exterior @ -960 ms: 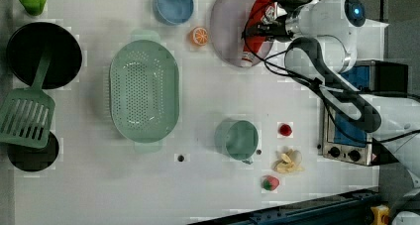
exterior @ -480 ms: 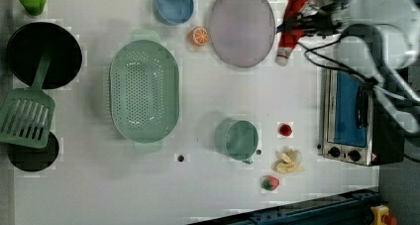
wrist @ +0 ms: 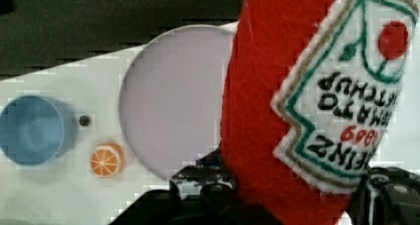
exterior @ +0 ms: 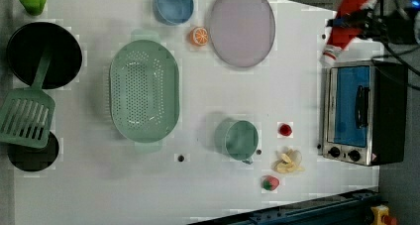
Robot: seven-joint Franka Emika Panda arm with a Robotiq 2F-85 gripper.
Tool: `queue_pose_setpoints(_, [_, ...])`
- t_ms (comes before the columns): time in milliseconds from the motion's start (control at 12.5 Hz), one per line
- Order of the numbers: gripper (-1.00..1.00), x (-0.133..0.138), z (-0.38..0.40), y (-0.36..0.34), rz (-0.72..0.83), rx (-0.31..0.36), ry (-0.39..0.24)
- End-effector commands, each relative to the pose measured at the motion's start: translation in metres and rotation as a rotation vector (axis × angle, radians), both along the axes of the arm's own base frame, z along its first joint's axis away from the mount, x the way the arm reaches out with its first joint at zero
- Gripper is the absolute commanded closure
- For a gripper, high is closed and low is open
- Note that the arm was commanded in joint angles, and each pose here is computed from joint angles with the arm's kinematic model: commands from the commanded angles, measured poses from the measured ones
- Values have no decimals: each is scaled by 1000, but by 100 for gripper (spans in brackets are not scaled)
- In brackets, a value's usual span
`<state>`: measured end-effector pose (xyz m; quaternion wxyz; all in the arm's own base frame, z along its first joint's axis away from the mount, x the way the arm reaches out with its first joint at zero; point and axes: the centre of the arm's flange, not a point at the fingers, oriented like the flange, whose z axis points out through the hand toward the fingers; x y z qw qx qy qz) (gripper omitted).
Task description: Pick ketchup from plate and place it on table.
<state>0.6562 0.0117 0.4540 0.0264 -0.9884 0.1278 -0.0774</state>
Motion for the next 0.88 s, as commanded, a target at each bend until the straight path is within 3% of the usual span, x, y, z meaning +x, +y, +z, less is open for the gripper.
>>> queue_pose_setpoints(80, [-19, -44, -43, -38, -45, -15, 119])
queue_pose_setpoints(480, [-19, -119, -100, -41, -58, -29, 168])
queue_pose_setpoints(880, [-19, -158, -188, -43, -66, -20, 228])
